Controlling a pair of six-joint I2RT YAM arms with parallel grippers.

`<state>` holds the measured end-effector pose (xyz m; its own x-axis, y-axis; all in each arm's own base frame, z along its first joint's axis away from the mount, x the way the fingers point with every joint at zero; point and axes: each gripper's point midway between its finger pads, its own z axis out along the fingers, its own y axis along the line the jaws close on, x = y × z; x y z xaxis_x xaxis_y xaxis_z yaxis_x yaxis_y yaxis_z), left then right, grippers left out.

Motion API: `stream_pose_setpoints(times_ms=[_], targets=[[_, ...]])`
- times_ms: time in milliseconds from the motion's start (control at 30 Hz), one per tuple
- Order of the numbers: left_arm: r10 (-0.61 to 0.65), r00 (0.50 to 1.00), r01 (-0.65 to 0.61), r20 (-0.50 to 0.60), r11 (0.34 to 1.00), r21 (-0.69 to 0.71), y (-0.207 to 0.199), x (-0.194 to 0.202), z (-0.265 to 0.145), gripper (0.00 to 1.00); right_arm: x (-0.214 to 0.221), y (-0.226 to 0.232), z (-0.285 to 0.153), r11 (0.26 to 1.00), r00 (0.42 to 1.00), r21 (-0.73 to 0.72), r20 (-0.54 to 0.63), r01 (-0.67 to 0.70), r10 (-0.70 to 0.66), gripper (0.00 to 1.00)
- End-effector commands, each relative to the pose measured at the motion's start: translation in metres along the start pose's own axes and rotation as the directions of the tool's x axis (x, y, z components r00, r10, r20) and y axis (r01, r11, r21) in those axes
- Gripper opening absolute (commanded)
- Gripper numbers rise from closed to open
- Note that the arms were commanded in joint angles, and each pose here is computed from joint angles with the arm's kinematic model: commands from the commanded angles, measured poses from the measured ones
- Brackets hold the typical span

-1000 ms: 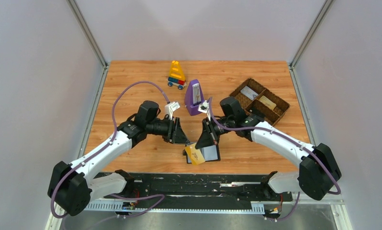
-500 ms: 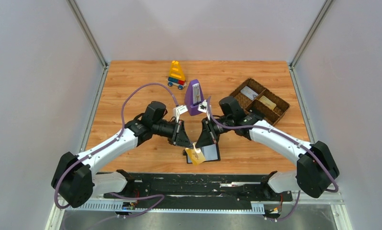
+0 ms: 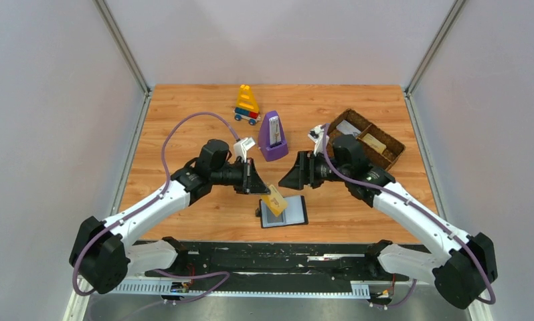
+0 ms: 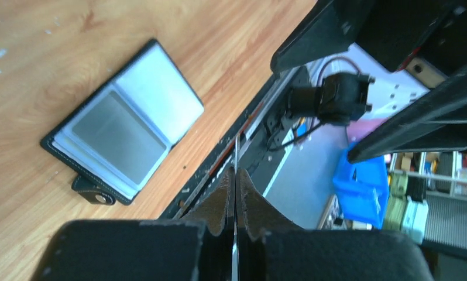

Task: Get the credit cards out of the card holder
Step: Place the credit card in the storage box.

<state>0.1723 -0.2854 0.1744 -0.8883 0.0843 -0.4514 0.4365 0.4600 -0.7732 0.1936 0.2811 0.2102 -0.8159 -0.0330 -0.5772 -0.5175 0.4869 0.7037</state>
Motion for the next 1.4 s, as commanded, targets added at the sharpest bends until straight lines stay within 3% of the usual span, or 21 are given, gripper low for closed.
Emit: stream_pose_setpoints(times_ms=[0,233,533,800,1000,1033,1200,1367], targets=[[0.008,0.965,-0.013,0.262,1.0,0.019,-0.028,-0.053,-0.016,0.0,-0.024,-0.009,-0.01,0.991,0.98,0.082,0.18,-0.105,0.089,0.75],[-0.094,0.887,0.032,0.452,0.989,0.144,-0.049,-0.081,-0.031,0.0,-0.033,0.01,-0.028,0.982,0.932,-0.022,0.313,-0.187,0.185,0.72],[-0.156,0.865,0.057,0.477,0.975,0.215,-0.053,-0.082,-0.033,0.0,-0.029,0.014,-0.025,0.978,0.928,-0.078,0.307,-0.195,0.21,0.63],[-0.174,0.855,0.065,0.489,0.971,0.231,-0.054,-0.081,-0.037,0.0,-0.028,0.021,-0.023,0.97,0.924,-0.155,0.31,-0.185,0.226,0.42],[-0.184,0.847,0.08,0.499,0.972,0.223,-0.049,-0.079,-0.037,0.0,-0.03,0.028,-0.026,0.972,0.924,-0.187,0.327,-0.142,0.198,0.05],[-0.184,0.847,0.08,0.5,0.972,0.221,-0.048,-0.078,-0.037,0.03,-0.031,0.03,-0.027,0.973,0.923,-0.194,0.334,-0.128,0.189,0.01],[-0.169,0.853,0.083,0.495,0.978,0.19,-0.044,-0.075,-0.037,0.18,-0.035,0.043,-0.033,0.975,0.931,-0.219,0.35,-0.026,0.103,0.0],[-0.122,0.858,0.086,0.499,0.992,0.096,-0.034,-0.071,-0.042,0.53,-0.053,0.027,-0.044,0.993,0.901,-0.121,0.431,0.005,0.047,0.0]])
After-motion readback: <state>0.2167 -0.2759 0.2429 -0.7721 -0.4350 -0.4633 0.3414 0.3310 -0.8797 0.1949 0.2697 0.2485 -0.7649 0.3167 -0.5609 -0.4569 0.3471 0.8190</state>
